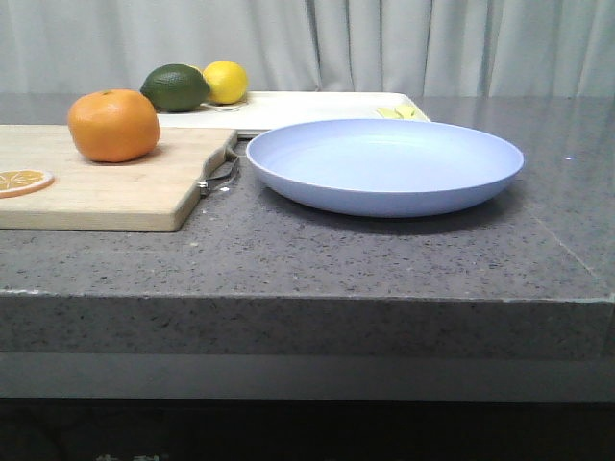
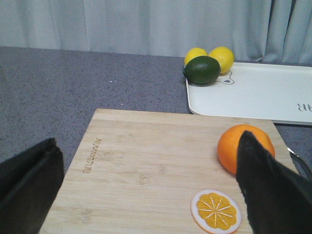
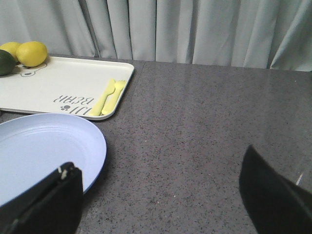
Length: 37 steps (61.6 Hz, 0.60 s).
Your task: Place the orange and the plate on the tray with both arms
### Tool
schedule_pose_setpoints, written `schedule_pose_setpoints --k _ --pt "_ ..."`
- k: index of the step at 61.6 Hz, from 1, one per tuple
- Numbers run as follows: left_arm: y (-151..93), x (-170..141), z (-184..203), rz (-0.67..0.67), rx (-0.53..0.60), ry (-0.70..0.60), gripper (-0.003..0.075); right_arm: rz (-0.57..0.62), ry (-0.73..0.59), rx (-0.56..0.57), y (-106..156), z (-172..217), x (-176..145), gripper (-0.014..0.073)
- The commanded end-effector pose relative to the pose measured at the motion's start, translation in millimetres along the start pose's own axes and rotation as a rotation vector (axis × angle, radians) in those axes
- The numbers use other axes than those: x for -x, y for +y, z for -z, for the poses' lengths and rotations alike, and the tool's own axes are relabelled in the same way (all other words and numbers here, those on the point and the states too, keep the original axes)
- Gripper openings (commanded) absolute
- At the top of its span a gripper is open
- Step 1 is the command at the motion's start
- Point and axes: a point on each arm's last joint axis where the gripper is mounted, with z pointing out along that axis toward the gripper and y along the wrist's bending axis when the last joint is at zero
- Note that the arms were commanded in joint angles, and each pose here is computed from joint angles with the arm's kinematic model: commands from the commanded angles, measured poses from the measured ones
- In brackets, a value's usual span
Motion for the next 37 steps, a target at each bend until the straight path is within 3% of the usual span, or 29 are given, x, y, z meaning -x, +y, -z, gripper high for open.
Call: schedule_pose_setpoints --k 1,11,27,37 --pt "-4.9 21.3 -12.1 0.021 -0.029 -0.05 0.0702 0.006 -0.111 -0.005 -0.3 2.1 18.4 0.0654" --pt "-21.0 34.3 -53.8 0.0 -0.084 0.112 0.0702 0.006 -0.111 -0.005 -0.3 2.1 18.4 0.0654" --pt "-74.1 58.0 -118.8 -0.024 -0.221 0.337 0.0702 0.006 -0.111 -0.005 -0.3 2.0 18.2 0.0654" --pt "-100.7 65.9 -161.0 -0.047 -0.246 0.484 0.0702 0.006 -0.114 -0.005 -0.3 1.9 18.2 0.0654"
